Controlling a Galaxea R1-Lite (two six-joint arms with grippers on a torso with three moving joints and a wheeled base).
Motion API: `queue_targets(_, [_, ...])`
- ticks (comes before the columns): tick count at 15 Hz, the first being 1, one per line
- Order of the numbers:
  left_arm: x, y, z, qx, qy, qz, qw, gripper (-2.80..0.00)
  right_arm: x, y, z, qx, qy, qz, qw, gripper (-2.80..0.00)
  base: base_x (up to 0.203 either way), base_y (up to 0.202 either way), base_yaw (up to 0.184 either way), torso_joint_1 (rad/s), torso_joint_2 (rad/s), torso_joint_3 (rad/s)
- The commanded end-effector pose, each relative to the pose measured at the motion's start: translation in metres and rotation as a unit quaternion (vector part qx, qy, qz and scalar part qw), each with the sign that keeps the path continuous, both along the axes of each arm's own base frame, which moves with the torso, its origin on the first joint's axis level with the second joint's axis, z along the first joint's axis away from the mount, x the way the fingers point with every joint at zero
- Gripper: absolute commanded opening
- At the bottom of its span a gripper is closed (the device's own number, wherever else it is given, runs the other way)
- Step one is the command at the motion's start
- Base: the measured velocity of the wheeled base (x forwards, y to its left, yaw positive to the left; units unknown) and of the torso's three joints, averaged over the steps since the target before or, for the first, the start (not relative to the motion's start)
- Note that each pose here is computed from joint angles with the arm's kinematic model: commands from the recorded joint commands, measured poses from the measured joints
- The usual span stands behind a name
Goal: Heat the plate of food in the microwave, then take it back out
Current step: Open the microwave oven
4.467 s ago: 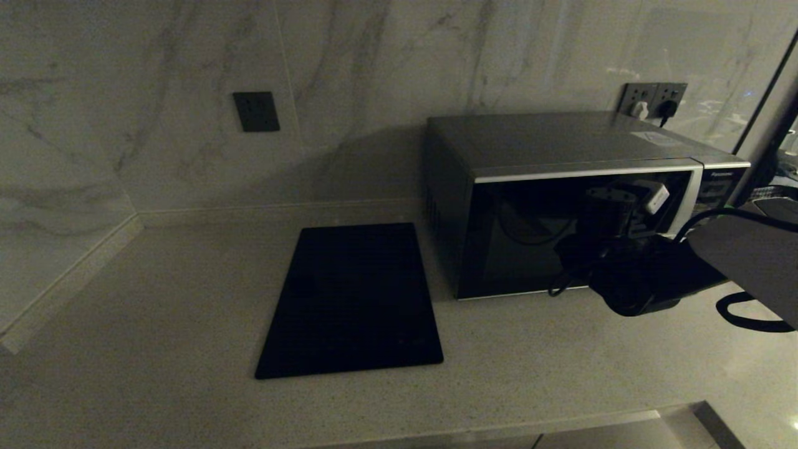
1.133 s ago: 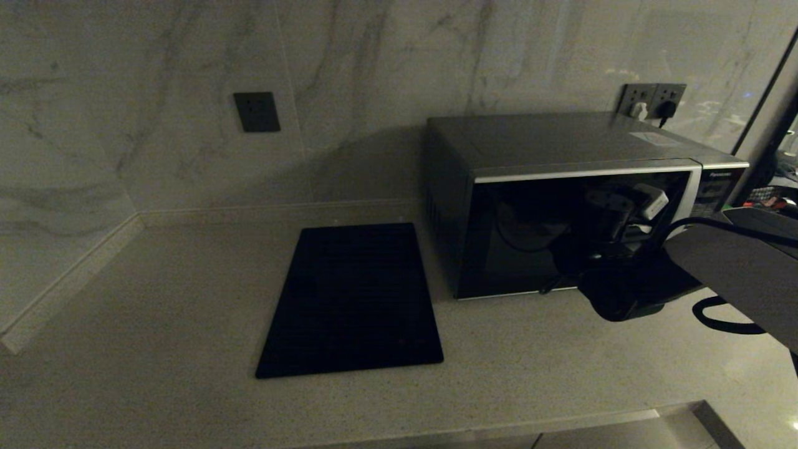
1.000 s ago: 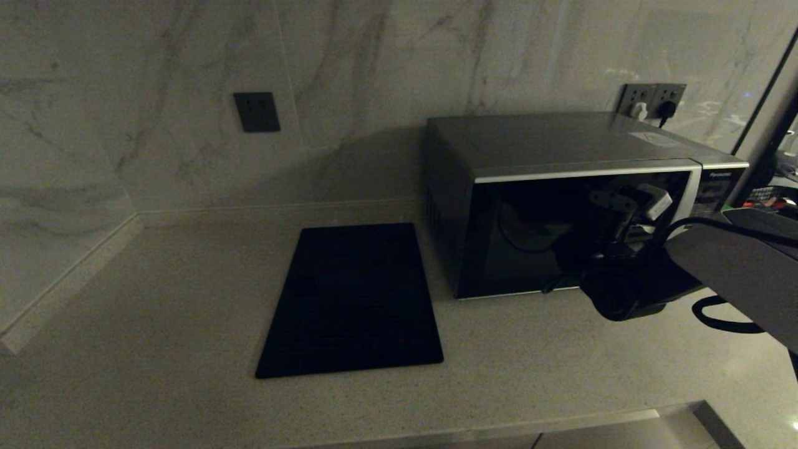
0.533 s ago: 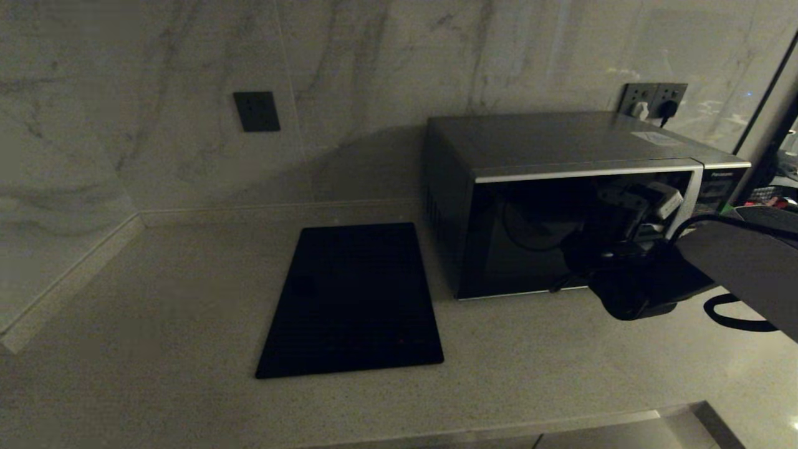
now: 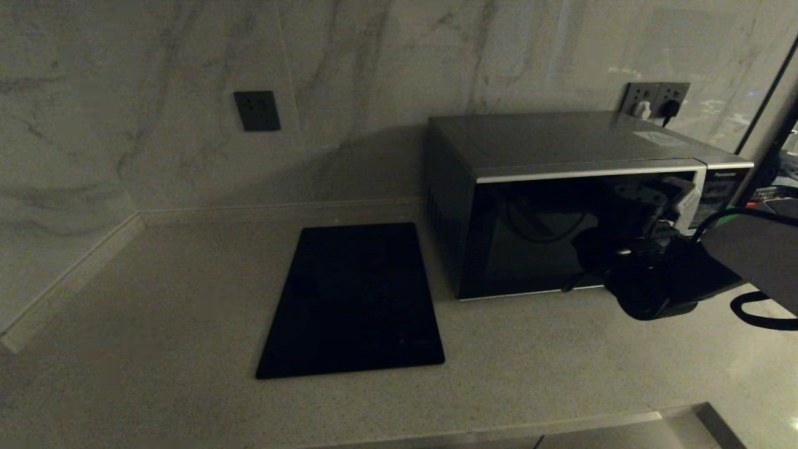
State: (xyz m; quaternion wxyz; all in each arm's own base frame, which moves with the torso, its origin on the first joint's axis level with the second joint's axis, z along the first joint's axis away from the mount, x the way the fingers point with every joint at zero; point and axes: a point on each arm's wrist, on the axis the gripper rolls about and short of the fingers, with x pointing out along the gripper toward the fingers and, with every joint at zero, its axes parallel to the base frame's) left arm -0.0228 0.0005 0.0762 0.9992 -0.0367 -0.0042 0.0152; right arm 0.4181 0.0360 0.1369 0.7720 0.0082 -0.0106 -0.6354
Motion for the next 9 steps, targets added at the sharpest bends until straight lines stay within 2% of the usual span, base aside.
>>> queue_targets(1, [0.000, 0.000, 0.000, 0.000, 0.001, 0.001, 1.0000, -2.80, 0.000, -0.007, 0.002, 0.001, -0.004, -0.015, 1.000, 0.00, 0.000, 0.000, 0.000, 0.000, 0.00, 0.000])
queue_targets(9, [0.000, 0.000, 0.000, 0.000, 0.001, 0.001, 1.0000, -2.80, 0.001, -0.019, -0.008, -0.001, 0.011, -0.030, 0.999, 0.00, 0.000, 0.000, 0.000, 0.000, 0.00, 0.000])
